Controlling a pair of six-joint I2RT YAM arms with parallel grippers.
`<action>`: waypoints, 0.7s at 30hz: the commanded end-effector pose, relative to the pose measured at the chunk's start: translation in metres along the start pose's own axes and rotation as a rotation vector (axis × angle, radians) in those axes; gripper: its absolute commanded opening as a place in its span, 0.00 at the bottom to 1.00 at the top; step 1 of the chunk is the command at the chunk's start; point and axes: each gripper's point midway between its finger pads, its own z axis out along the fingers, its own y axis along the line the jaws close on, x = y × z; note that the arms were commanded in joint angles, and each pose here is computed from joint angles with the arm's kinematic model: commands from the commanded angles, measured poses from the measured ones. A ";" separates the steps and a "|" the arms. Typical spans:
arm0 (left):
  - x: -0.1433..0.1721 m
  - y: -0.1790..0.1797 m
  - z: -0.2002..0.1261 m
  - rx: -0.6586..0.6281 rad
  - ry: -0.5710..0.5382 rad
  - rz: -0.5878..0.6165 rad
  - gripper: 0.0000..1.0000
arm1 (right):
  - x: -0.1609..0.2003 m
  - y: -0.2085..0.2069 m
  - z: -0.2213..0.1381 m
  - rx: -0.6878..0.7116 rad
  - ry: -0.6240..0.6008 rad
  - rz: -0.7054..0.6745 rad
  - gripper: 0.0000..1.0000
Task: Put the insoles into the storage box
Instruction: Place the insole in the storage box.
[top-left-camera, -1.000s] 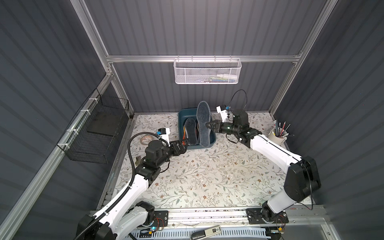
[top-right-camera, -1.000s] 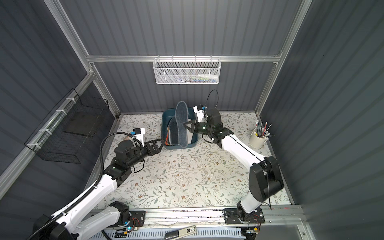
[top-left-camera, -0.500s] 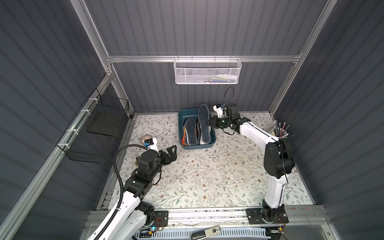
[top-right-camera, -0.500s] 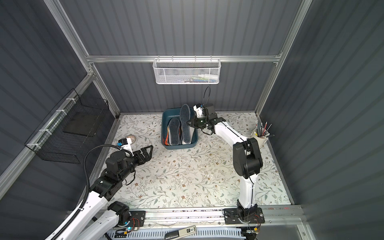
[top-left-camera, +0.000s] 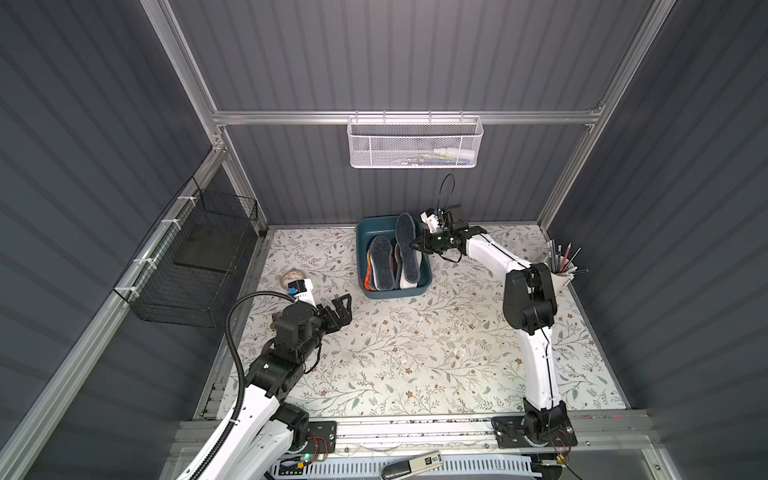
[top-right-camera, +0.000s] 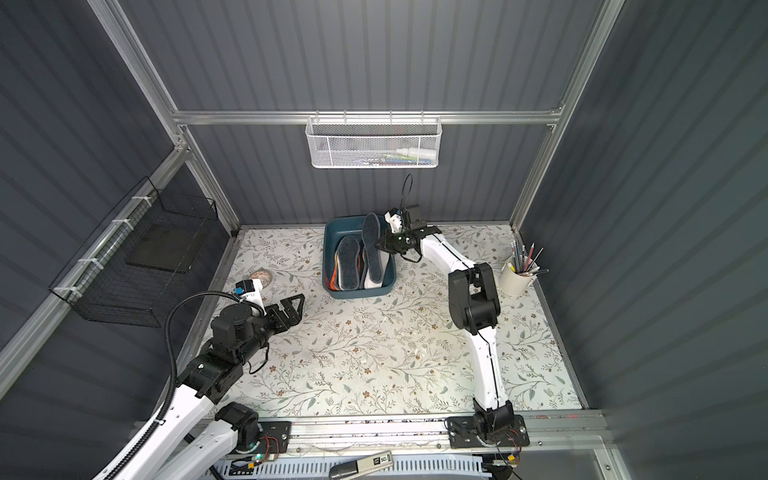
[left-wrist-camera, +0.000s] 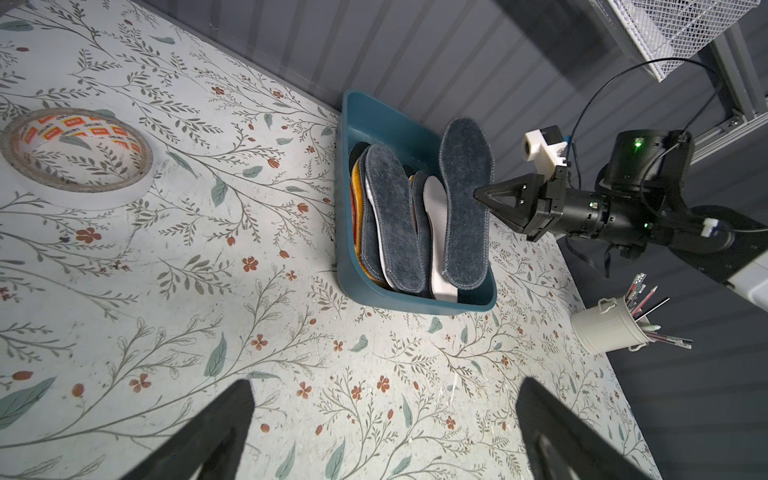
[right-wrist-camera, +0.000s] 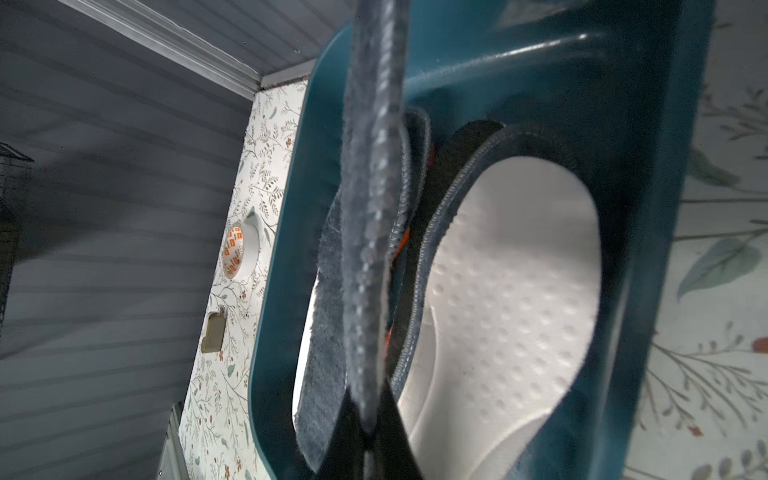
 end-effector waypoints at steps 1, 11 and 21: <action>-0.003 0.001 -0.002 -0.007 -0.015 0.020 1.00 | 0.003 0.001 0.005 -0.017 0.032 -0.015 0.03; -0.006 0.002 -0.003 -0.018 -0.023 0.020 1.00 | -0.002 -0.003 -0.002 0.045 0.030 -0.027 0.50; -0.016 -0.005 0.005 -0.007 -0.048 0.049 1.00 | -0.039 0.065 -0.106 0.087 -0.302 -0.247 0.99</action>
